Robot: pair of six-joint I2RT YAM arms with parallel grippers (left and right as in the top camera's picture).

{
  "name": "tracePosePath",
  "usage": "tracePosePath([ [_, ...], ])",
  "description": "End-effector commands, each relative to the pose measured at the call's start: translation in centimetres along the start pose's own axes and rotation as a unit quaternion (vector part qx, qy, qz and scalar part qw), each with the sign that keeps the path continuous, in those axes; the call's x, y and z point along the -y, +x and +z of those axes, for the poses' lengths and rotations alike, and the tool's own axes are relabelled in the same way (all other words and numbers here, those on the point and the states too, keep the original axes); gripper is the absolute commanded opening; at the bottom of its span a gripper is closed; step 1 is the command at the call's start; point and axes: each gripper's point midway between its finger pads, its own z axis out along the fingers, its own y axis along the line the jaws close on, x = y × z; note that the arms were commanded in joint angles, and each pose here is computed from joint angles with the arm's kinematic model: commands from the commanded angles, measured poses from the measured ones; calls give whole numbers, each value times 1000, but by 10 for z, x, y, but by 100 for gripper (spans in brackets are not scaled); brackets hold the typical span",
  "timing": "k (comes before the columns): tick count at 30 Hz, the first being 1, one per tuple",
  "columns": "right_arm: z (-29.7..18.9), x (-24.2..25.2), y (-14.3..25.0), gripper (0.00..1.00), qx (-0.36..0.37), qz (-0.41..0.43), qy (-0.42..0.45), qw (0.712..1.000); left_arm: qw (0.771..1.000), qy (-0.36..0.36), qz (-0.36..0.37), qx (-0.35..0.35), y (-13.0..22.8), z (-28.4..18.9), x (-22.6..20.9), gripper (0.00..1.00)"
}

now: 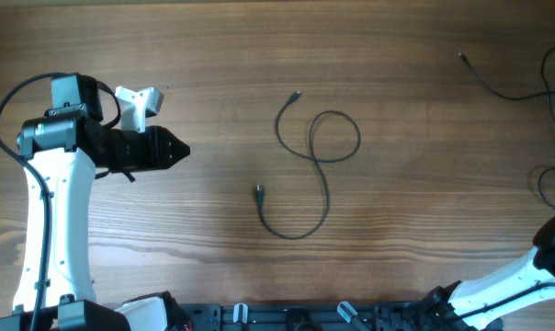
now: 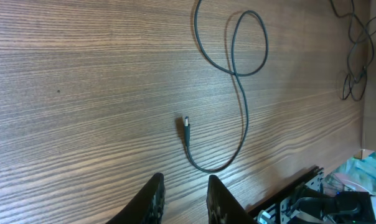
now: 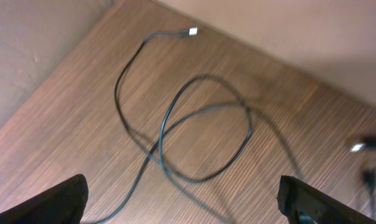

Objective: Untangle cables
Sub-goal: 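Release the cable and move the right gripper to the right edge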

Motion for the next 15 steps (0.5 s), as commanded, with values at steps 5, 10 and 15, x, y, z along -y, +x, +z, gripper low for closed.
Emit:
tracePosePath([
  [5, -31, -102, -11, 100, -7, 39, -226, 973, 1000, 2, 18, 8, -2, -3, 5, 24],
  [10, -112, -215, -16, 100, 16, -54, -449, 892, 1000, 1, 20, 10, -3, -3, 5, 24],
  [15, -192, -309, 63, 100, -133, -89, -625, 764, 1000, 0, 24, 15, -6, -3, 4, 25],
])
